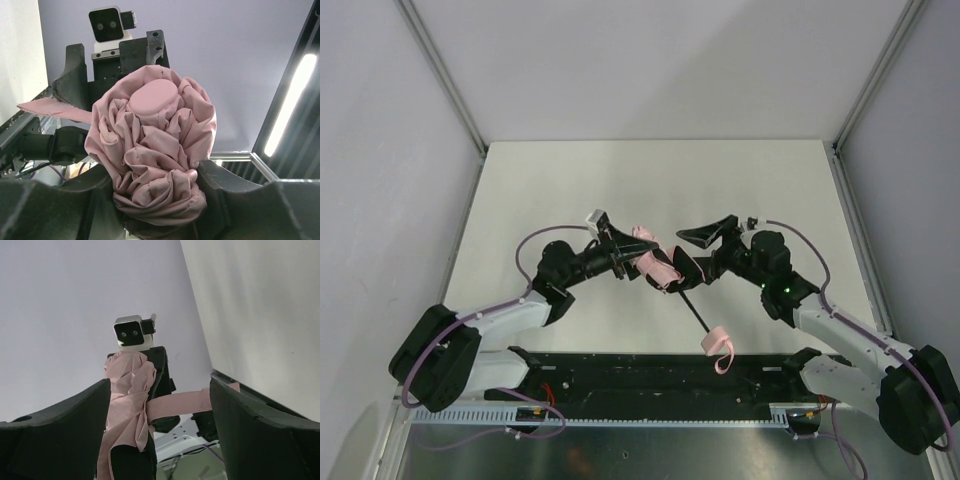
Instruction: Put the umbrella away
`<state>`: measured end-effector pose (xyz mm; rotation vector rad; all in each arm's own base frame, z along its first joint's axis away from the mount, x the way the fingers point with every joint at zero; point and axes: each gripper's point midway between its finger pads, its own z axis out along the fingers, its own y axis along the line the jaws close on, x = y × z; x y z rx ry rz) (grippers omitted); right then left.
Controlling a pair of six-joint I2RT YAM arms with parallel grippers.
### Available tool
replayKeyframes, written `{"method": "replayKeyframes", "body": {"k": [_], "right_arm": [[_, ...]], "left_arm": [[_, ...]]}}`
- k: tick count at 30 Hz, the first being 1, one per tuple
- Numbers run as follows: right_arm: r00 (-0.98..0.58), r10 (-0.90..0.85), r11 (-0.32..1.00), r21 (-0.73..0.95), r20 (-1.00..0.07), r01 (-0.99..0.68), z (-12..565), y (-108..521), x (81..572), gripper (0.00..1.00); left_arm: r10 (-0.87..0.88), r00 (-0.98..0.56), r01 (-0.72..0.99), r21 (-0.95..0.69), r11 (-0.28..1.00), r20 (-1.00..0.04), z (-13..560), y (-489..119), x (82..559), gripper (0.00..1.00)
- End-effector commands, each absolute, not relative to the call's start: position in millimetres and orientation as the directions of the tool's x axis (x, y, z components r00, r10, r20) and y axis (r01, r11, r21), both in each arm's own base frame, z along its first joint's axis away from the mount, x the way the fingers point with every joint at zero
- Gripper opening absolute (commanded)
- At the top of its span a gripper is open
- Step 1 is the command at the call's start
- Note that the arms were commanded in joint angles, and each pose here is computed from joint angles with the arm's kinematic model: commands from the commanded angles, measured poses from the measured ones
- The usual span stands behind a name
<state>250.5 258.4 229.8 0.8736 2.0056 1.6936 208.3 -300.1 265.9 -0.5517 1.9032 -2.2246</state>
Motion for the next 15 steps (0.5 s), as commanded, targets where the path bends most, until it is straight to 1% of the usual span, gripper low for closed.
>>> {"method": "replayKeyframes", "body": {"k": [1, 4, 9, 15], "right_arm": [[-0.657, 0.714, -0.028, 0.948, 0.241, 0.318, 235.0, 262.3, 256.1, 0.81], [-0.641, 0.729, 0.013, 0.932, 0.240, 0.362, 220.9, 262.7, 248.9, 0.79], [-0.602, 0.778, 0.100, 0.911, 0.179, 0.401, 198.0, 248.0, 242.9, 0.80], [-0.622, 0.751, 0.074, 0.907, 0.223, 0.414, 194.7, 254.8, 232.4, 0.81]], "left_arm": [[-0.357, -0.912, -0.112, -0.961, -0.254, 0.201, 296.9, -296.4, 206.5, 0.00], [-0.354, -0.917, -0.098, -0.964, -0.248, 0.184, 300.3, -298.5, 207.8, 0.00], [-0.352, -0.918, -0.096, -0.965, -0.244, 0.180, 301.1, -299.2, 207.5, 0.00], [-0.344, -0.924, -0.087, -0.966, -0.242, 0.169, 304.2, -300.4, 205.5, 0.00]]}}
